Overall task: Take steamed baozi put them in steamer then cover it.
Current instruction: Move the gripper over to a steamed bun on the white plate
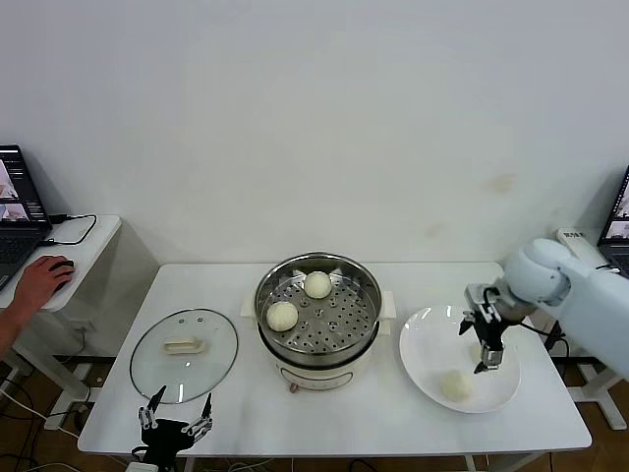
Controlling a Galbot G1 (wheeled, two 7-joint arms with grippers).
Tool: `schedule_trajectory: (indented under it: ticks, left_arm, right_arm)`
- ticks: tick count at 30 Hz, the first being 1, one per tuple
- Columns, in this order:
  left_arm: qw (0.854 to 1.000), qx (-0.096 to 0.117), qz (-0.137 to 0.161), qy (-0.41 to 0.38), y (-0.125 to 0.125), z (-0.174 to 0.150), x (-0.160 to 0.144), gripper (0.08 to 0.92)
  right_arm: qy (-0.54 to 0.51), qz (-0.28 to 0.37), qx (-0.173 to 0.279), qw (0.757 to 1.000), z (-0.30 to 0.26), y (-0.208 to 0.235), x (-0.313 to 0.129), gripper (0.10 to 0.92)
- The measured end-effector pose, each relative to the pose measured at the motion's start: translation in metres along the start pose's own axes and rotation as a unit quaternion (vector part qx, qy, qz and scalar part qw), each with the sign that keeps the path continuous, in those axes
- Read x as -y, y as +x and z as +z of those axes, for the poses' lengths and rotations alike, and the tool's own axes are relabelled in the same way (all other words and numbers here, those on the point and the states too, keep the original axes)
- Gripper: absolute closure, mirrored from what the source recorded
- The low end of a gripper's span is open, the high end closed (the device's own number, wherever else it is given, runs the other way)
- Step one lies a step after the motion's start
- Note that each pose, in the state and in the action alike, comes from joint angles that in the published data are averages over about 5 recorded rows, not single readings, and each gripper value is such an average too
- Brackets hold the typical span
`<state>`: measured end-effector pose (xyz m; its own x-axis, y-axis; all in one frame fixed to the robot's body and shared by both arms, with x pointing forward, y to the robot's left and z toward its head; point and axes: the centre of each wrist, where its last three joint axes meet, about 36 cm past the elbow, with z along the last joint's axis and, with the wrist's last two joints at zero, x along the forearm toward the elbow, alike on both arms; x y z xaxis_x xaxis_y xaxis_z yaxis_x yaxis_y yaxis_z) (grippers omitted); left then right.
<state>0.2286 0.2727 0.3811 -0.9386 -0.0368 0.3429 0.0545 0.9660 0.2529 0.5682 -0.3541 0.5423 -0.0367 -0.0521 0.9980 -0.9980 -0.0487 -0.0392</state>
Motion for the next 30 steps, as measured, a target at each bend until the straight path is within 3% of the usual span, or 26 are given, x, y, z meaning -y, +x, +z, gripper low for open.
schedule_trajectory:
  ticks: [16,30]
  left_arm:
    - [1.000,-0.008,0.005,0.004,-0.002,0.003,0.002,0.177]
    - [1.000,-0.013,0.008,0.009,-0.002,0.007,0.004,0.177]
  right_arm:
    - [-0.014,-0.032,0.001,0.999,0.001,-0.055,-0.004,0.199]
    - [-0.021,-0.038,0.001,0.999,0.000,-0.077,-0.006,0.200]
